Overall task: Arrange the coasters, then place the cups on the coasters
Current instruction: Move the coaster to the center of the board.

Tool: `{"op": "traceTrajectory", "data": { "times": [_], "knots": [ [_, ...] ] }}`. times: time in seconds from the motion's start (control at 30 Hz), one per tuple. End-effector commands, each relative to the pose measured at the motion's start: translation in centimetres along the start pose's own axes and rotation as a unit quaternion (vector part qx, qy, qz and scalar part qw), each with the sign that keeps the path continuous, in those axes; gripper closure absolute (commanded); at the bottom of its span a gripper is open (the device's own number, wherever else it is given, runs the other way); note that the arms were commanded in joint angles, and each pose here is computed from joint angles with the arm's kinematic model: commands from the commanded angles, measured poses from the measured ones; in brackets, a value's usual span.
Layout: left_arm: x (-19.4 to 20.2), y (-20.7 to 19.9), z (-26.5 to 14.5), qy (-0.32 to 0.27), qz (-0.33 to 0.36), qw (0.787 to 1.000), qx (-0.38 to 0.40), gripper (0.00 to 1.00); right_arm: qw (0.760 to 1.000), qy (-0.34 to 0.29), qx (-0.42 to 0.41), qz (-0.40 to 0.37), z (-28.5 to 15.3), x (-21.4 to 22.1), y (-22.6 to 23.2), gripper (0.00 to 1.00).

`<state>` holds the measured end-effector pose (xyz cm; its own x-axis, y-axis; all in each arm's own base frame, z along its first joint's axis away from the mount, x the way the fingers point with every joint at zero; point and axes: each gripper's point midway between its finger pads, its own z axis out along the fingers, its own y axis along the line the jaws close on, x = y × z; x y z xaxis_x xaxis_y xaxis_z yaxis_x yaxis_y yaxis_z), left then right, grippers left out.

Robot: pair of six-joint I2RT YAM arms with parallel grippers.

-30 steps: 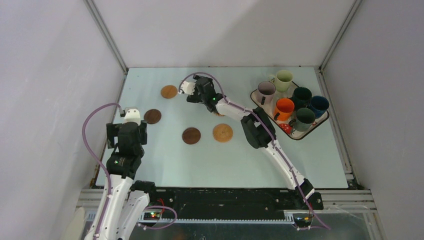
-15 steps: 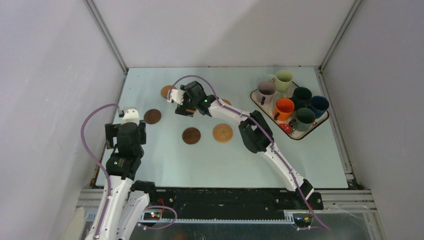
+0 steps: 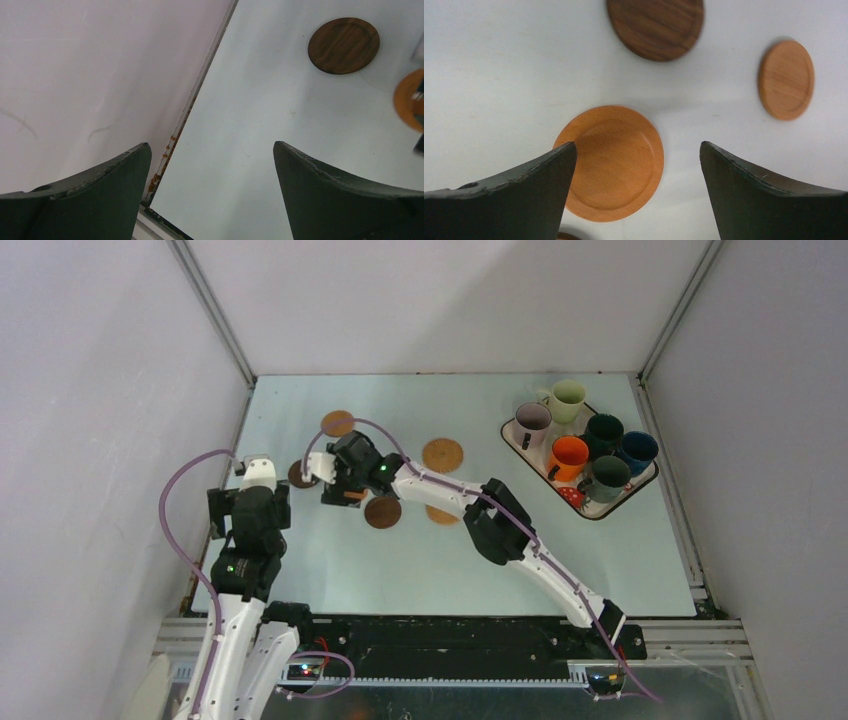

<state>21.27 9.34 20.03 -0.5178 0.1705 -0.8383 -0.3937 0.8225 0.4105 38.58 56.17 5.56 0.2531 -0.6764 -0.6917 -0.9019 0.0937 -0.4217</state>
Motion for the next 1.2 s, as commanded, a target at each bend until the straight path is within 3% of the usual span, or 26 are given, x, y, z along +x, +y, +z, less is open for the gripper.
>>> {"op": "traceTrajectory", "data": {
  "times": [0.0, 0.37, 0.83, 0.93, 1.17],
  "knots": [
    [-0.2, 0.5, 0.2, -0.007, -0.018, 1.000, -0.018, 0.00, 0.997, 0.020, -0.070, 0.011, -0.6, -1.3, 5.2, 0.01],
    [-0.2, 0.6, 0.2, -0.007, -0.019, 1.000, -0.020, 0.00, 0.995, 0.016, -0.100, 0.004, -0.9, -3.6, 8.7, 0.01],
    [-0.2, 0.8, 0.2, -0.007, -0.021, 0.999, -0.026, 0.00, 0.999, -0.014, 0.039, -0.016, 1.2, -5.7, 4.2, 0.01],
    [-0.2, 0.8, 0.2, -0.007, -0.020, 0.999, -0.026, 0.00, 0.998, -0.011, 0.049, -0.021, 0.3, -6.2, 2.8, 0.01],
    [-0.2, 0.7, 0.2, -0.007, -0.020, 1.000, -0.024, 0.00, 1.000, -0.002, -0.020, 0.006, -5.2, -6.7, 2.2, 0.01]
  ]
}}
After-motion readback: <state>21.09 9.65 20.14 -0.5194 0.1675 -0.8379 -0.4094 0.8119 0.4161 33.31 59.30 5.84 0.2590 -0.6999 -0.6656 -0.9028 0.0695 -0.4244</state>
